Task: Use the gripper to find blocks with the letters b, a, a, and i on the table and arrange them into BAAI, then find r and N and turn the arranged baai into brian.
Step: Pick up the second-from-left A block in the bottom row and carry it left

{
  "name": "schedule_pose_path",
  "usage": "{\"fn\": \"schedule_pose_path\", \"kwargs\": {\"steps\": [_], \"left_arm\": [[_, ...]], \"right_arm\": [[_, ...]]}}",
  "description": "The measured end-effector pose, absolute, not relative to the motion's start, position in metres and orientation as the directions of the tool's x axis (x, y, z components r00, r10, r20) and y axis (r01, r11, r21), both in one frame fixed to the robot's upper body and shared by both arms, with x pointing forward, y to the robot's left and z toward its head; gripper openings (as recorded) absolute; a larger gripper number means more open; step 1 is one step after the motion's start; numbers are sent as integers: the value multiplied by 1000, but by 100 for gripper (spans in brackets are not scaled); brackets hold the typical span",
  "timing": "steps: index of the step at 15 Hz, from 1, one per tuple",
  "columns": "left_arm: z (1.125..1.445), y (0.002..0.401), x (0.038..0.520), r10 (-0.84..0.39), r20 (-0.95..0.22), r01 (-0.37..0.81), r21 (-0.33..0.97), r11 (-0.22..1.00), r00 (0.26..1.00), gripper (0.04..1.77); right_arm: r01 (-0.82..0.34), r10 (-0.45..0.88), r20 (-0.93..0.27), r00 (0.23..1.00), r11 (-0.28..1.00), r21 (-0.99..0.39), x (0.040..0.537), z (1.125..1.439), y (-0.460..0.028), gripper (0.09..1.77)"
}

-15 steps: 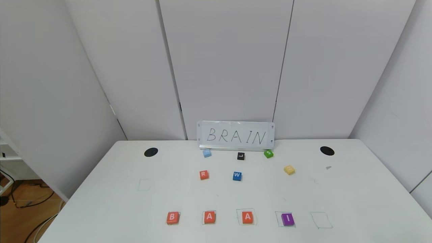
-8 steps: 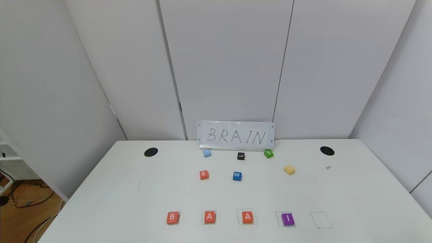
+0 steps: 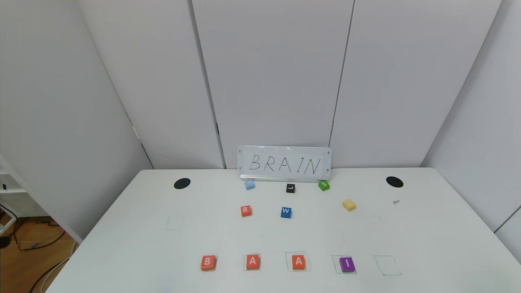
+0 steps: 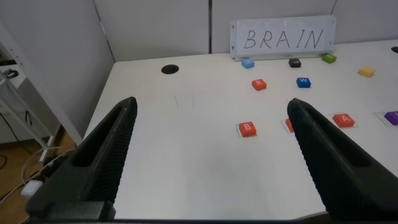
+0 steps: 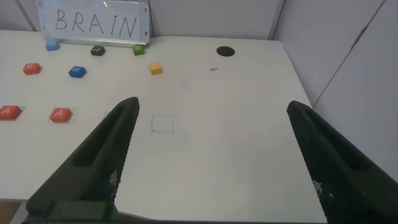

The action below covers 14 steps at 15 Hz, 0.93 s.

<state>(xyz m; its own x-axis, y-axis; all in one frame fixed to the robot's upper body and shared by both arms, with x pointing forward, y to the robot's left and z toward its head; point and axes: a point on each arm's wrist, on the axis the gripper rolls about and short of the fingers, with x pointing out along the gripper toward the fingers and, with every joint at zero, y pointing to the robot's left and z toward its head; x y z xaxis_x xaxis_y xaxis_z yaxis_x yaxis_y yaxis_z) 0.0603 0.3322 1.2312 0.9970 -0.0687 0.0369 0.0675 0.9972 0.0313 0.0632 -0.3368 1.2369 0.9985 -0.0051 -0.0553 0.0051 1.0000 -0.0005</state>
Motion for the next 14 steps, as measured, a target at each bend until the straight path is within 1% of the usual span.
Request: {"fn": "schedule_pose_path", "kwargs": {"steps": [7, 8, 10, 12, 14], "left_arm": [[1235, 332, 61, -71, 37, 70, 31, 997, 997, 172], [1245, 332, 60, -75, 54, 73, 33, 997, 996, 172], [1281, 332, 64, -80, 71, 78, 33, 996, 994, 172], [1322, 332, 86, -85, 26, 84, 28, 996, 996, 172], [1359, 331, 121, -89, -32, 90, 21, 996, 996, 172]], "right_arm": [[5, -5, -57, 998, 1000, -1, 64, 1241, -337, 171], [5, -5, -41, 999, 1000, 0, 64, 1252, -337, 171], [6, -6, -34, 999, 1000, -1, 71, 1285, -337, 171], [5, -5, -93, 996, 1000, -2, 97, 1320, -337, 171], [3, -4, -156, 988, 1000, -3, 133, 1352, -337, 171]]}}
